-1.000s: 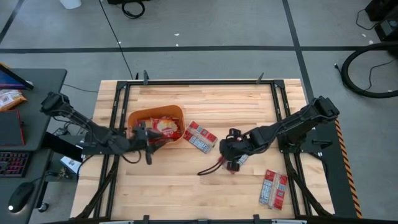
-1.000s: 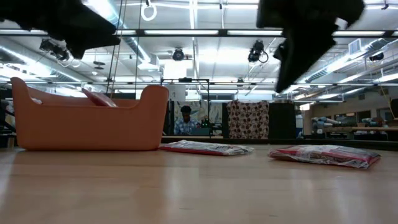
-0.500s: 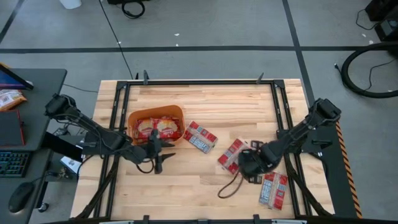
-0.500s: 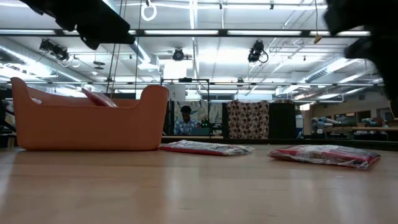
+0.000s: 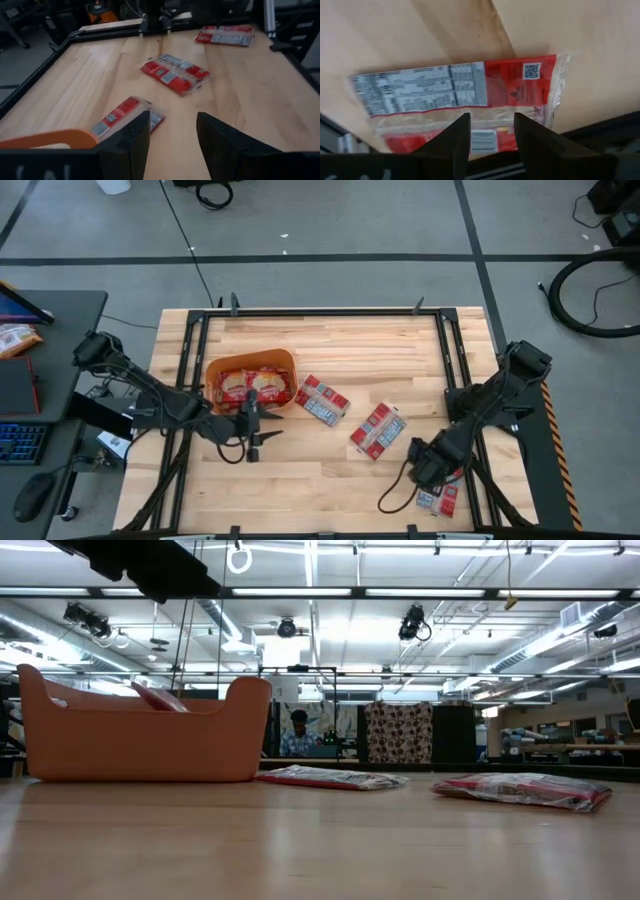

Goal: Sort popcorn bags into baskets
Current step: Put the red popcorn bag into the orange bin

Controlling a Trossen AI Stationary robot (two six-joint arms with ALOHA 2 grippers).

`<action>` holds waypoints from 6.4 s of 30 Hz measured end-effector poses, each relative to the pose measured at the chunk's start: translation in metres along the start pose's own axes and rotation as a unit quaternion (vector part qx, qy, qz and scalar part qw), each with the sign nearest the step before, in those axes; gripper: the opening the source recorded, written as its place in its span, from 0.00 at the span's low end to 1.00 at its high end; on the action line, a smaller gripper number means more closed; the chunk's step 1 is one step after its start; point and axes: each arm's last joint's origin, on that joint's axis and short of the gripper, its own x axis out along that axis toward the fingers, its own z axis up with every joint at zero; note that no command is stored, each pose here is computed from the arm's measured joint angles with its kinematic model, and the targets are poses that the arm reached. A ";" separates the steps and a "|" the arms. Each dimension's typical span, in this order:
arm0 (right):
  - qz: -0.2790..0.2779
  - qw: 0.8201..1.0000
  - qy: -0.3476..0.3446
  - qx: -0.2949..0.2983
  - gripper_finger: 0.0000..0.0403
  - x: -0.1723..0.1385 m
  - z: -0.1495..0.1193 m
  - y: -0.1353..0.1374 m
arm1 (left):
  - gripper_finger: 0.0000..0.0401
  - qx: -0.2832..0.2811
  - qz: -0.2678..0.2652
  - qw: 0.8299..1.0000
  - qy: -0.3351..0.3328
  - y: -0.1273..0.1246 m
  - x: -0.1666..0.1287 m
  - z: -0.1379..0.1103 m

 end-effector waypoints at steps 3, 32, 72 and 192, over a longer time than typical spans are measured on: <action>0.002 1.000 0.007 0.003 0.39 0.012 0.000 -0.006 | 0.41 -0.010 -0.025 1.000 -0.011 -0.002 0.000 0.003; -0.113 0.890 -0.312 -0.314 0.39 -0.026 0.055 0.006 | 0.41 -0.072 -0.073 0.995 -0.013 -0.007 0.002 0.004; -0.155 0.842 -0.273 -0.438 0.12 0.023 0.041 -0.016 | 0.41 -0.045 -0.132 0.988 0.071 -0.020 0.011 0.003; 0.246 0.850 -0.425 -0.192 0.21 -0.136 0.127 -0.021 | 0.30 -0.372 0.303 0.873 0.085 0.077 -0.043 -0.020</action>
